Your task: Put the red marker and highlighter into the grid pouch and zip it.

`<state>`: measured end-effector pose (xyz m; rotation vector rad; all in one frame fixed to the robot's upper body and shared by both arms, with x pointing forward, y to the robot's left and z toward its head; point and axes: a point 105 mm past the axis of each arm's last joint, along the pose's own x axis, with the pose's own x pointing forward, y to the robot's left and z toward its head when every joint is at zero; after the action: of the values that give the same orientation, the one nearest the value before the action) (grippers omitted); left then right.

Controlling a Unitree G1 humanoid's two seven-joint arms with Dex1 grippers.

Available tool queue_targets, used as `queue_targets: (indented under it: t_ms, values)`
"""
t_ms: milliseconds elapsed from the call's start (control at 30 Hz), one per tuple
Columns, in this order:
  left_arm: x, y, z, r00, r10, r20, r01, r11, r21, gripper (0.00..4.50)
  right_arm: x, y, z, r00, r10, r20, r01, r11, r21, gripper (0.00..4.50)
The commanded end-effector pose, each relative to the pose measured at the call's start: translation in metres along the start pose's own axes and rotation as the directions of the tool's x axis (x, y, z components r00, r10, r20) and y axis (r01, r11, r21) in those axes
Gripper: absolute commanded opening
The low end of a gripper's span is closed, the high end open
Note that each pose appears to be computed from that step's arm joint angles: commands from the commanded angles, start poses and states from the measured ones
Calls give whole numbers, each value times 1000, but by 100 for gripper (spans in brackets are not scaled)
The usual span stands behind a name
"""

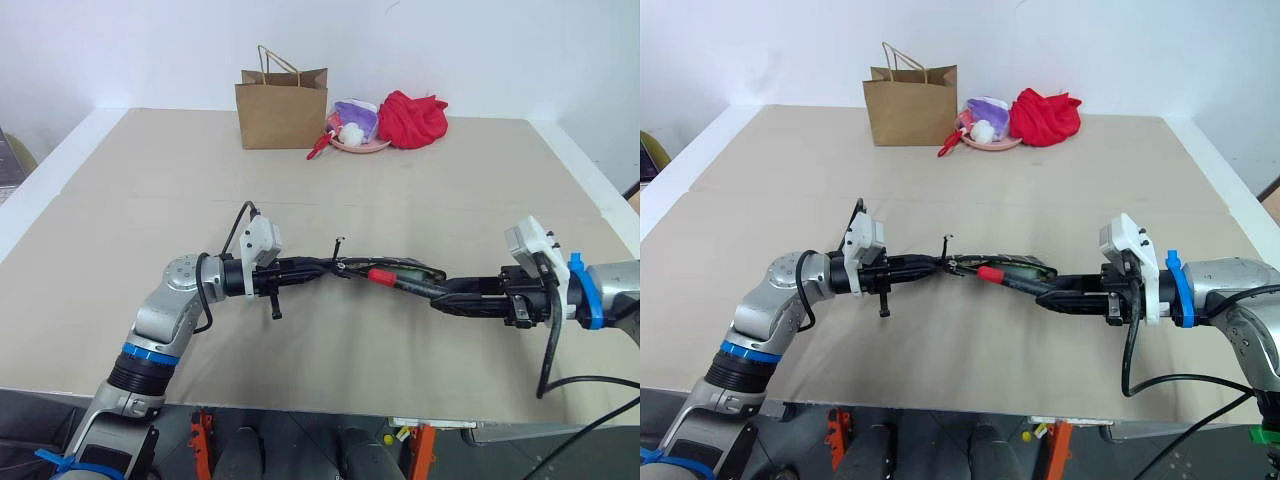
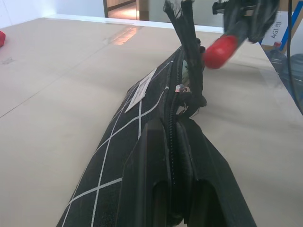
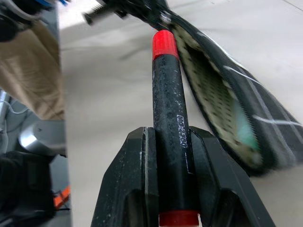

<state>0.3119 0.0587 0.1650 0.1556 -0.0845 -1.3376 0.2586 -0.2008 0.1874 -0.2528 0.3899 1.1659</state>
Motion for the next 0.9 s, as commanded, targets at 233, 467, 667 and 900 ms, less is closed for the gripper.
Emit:
queue_targets:
  t_ms: [233, 467, 667, 900]
  values:
    - [1, -3, 12, 999, -3, 33, 1, 999, 46, 0, -5, -11, 4, 999, -47, 8, 47, 999, -10, 67]
    - [7, -8, 9, 999, -10, 37, 8, 999, 44, 0, 8, -13, -3, 998, -42, -46, 43, 999, 29, 67]
    - [13, -14, 11, 998, -27, 51, 24, 999, 41, 0, 20, -27, -4, 992, -112, -63, 116, 991, 67, 67]
    - [11, -16, 7, 999, -14, 46, 13, 1000, 26, 0, 26, -18, 11, 999, -42, -12, 43, 999, 19, 301]
